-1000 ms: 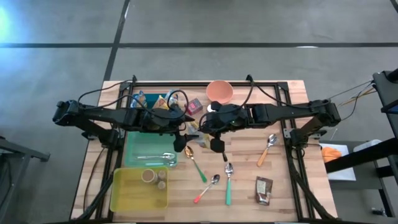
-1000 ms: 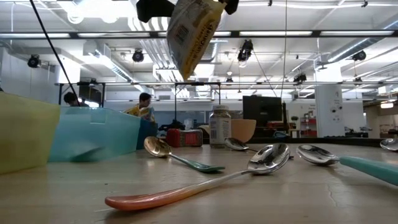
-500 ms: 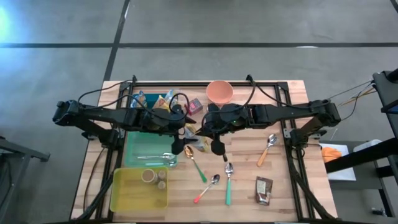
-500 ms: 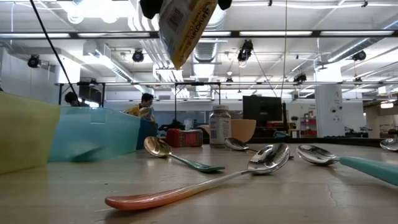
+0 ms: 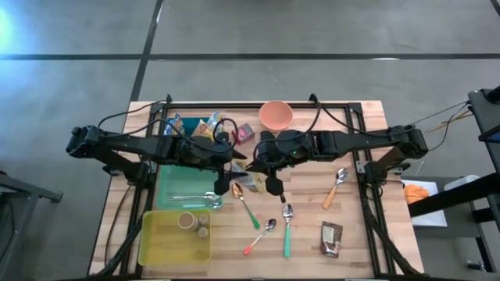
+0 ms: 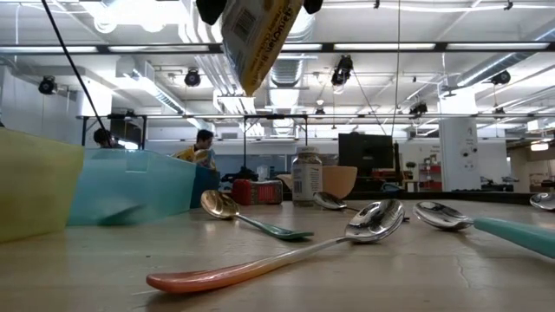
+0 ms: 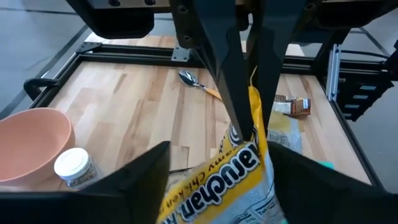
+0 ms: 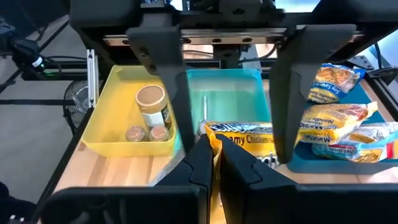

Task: Pick & Place Food Item
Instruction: Put the yellow noodles packet into the blue bin

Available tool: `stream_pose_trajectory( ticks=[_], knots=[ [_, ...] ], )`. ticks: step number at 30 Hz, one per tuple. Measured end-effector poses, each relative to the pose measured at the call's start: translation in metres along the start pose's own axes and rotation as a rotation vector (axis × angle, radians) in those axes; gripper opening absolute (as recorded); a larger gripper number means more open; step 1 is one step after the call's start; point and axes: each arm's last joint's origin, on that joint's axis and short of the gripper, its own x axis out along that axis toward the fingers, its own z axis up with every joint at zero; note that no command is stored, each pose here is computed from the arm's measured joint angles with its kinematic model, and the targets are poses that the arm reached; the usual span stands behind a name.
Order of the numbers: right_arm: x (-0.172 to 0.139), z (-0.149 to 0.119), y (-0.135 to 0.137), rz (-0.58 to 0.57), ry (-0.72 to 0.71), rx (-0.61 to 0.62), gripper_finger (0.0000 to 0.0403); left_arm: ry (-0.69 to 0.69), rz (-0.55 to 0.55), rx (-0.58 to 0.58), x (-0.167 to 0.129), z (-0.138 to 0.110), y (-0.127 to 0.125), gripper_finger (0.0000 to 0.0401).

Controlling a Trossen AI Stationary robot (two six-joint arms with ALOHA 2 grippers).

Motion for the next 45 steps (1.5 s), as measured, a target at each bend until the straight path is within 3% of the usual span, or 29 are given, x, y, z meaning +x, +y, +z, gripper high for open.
stream_pose_trajectory(
  ticks=[7,17,28,40,45],
  knots=[
    [0.0,0.0,0.0,0.003,0.0,0.0,0.0012,0.0,0.0,0.0,0.0,0.0,0.0,0.0137],
    [0.0,0.0,0.0,0.008,0.001,0.003,0.0012,0.001,-0.025,0.007,0.0,0.0,-0.001,0.0011],
    [0.0,-0.002,0.0,0.012,0.018,0.12,0.0029,0.007,-0.034,-0.025,-0.001,0.0,-0.001,0.0002],
    [0.0,-0.004,-0.003,-0.032,0.029,0.235,0.0226,0.054,-0.023,-0.083,-0.003,-0.004,0.0,0.0001],
    [-0.001,-0.007,-0.01,-0.144,0.045,0.288,0.0272,0.096,-0.007,-0.154,-0.006,-0.008,0.003,0.0]
  ],
)
